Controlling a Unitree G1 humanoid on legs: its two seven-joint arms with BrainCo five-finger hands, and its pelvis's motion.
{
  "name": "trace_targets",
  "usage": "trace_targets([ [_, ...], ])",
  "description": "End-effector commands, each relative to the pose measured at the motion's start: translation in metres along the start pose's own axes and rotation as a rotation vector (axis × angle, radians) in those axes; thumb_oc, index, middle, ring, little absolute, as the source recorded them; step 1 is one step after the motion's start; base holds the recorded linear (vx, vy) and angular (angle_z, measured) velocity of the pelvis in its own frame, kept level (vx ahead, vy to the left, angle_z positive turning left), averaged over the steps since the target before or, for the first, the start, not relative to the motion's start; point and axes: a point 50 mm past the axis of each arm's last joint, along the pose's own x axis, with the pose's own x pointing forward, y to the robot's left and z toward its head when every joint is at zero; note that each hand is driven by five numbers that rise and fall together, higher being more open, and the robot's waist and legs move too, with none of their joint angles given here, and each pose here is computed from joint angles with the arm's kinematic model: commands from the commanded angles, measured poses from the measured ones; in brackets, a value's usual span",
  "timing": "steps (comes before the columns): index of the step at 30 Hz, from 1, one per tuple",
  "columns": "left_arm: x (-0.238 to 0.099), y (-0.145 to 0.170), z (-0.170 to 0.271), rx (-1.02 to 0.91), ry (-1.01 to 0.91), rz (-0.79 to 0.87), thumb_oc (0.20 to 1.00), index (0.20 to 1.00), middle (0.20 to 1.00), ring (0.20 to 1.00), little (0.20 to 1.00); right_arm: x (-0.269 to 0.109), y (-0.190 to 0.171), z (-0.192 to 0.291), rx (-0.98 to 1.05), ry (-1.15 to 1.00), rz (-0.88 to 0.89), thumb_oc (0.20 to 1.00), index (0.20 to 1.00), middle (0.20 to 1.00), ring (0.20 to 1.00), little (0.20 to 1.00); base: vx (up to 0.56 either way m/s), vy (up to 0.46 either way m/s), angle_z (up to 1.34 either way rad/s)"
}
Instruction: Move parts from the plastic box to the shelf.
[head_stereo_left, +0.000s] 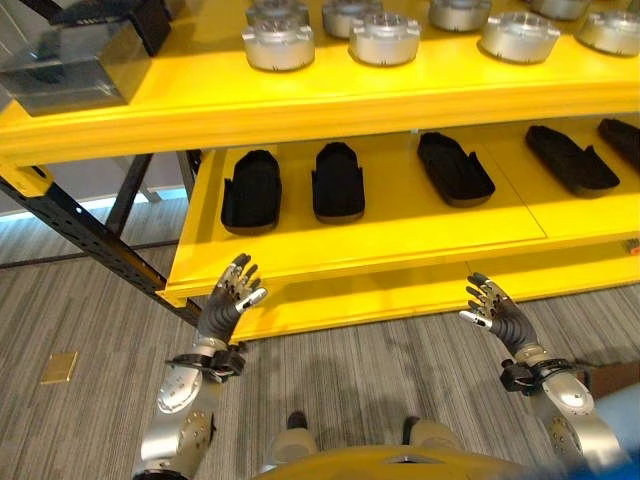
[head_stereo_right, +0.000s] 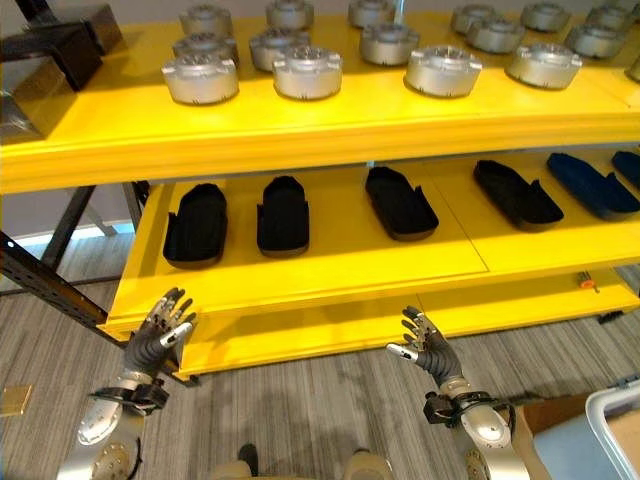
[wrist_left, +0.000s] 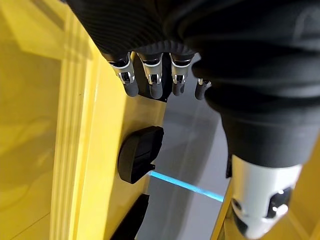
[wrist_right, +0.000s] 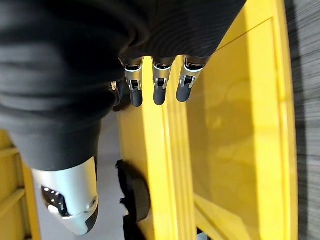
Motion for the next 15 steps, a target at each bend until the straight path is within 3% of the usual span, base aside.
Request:
trace_targets([
  [1,0.004,0.003,0.021,0.092,-0.097,-0.021,1.0,1.0,1.0,1.0,1.0,0.007,0.01,0.018,0.01,-0.116,0.035,1.0,1.0,1.0,1.0,1.0,-0.01,0.011,0.15],
  [15,0.001,0.006,-0.001,0.096,-0.027,0.023,1.0,1.0,1.0,1.0,1.0,0.019,0.025,0.015,0.05,-0.112,0.078,1.0,1.0,1.0,1.0,1.0,0.0,0.003,0.01],
])
